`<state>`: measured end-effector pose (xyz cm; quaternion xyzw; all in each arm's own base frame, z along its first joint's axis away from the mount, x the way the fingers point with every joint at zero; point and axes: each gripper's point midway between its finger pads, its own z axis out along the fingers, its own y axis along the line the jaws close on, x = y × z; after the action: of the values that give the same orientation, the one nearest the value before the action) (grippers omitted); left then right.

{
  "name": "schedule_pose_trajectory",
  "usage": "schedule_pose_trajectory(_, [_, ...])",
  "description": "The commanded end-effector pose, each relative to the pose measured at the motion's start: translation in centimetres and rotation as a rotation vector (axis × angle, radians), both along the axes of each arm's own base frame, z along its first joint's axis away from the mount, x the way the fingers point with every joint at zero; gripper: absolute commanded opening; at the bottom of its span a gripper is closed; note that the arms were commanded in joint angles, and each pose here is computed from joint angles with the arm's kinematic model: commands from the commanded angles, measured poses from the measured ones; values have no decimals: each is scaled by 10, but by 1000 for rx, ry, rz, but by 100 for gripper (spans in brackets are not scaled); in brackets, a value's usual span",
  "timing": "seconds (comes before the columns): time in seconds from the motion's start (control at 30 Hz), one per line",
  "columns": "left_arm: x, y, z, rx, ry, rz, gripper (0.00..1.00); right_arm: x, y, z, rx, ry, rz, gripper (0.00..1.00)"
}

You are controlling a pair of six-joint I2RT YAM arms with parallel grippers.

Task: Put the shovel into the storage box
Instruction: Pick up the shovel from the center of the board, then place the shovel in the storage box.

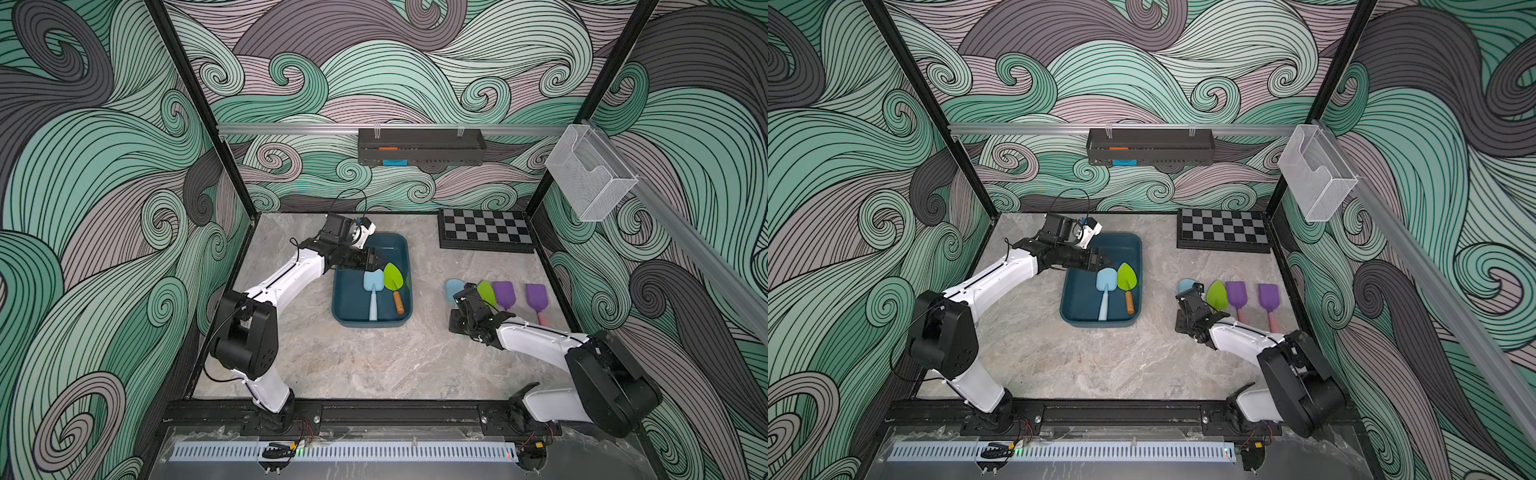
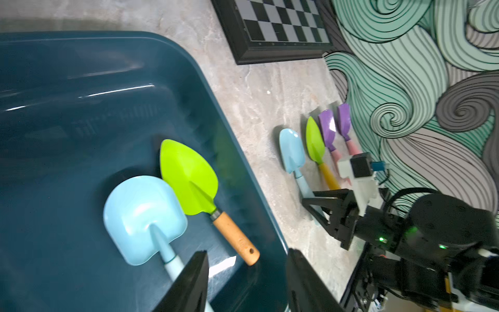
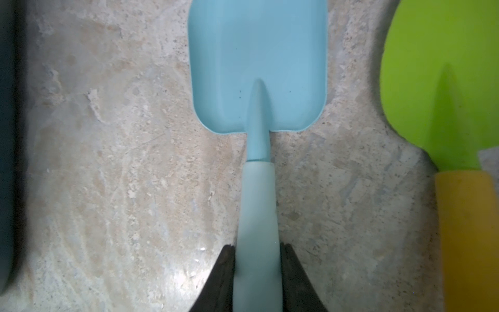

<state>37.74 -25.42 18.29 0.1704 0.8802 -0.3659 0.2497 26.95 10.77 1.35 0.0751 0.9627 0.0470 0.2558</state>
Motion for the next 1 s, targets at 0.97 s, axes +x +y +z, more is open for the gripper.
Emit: schedule_pose_trajectory(0.97, [-15,-91,-4,-208,41,-106,31,1,119,144,99,-339,412,0])
